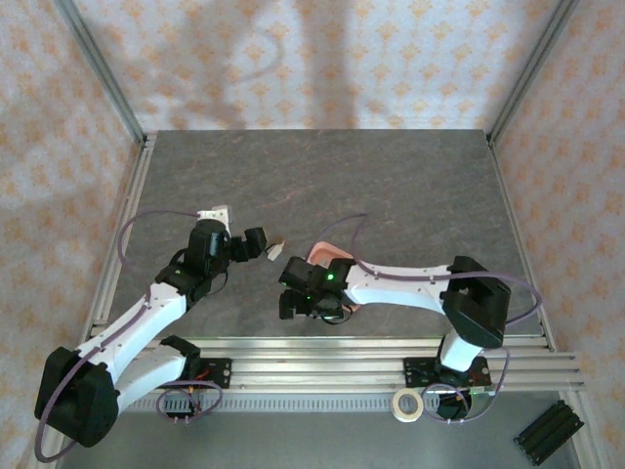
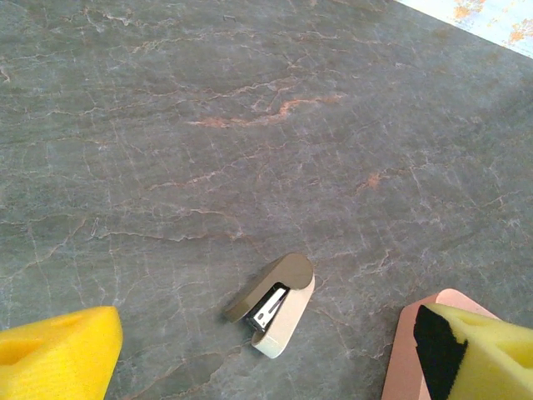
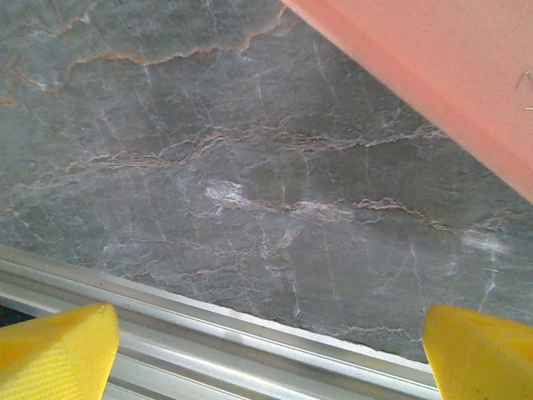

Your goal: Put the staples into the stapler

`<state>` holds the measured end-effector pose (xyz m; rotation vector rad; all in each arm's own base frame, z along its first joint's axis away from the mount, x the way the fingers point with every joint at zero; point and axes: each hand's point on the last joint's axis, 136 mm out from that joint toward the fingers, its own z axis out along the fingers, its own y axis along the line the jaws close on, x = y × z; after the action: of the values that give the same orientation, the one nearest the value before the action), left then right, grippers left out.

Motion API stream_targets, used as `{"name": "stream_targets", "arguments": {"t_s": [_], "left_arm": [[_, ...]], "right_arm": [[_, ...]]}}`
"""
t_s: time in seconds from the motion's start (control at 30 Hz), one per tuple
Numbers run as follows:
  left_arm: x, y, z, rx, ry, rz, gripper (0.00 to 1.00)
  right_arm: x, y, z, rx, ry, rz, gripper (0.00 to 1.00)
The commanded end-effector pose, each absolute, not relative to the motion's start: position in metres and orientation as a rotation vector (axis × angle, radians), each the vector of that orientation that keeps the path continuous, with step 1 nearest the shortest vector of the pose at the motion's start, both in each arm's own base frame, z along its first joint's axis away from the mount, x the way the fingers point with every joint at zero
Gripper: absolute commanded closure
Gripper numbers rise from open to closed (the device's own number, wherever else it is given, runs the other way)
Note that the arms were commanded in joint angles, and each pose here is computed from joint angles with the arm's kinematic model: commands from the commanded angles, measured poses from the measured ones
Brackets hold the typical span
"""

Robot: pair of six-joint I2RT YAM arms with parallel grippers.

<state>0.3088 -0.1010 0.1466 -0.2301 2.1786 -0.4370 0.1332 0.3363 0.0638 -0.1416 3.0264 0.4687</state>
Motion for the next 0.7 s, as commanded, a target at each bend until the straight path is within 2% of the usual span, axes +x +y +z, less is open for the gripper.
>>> {"name": "stream_targets", "arguments": {"t_s": [0.0, 0.4, 0.67], "left_arm": [[0.31, -0.1, 0.153, -0.247, 2.169, -0.425, 0.08], [0.307, -0.092, 0.149, -0.257, 2.202, -0.364, 0.08], [0.312, -0.078, 0.159, -0.318, 2.126, -0.299, 0.08]], "right_arm": [[0.138, 0.346, 0.065, -0.192, 3.016, 0.465, 0.06], [0.177, 0.318, 0.056, -0.15, 2.999, 0.339, 0.06], [0.221, 0.302, 0.059, -0.128, 2.98, 0.332, 0.06]]}}
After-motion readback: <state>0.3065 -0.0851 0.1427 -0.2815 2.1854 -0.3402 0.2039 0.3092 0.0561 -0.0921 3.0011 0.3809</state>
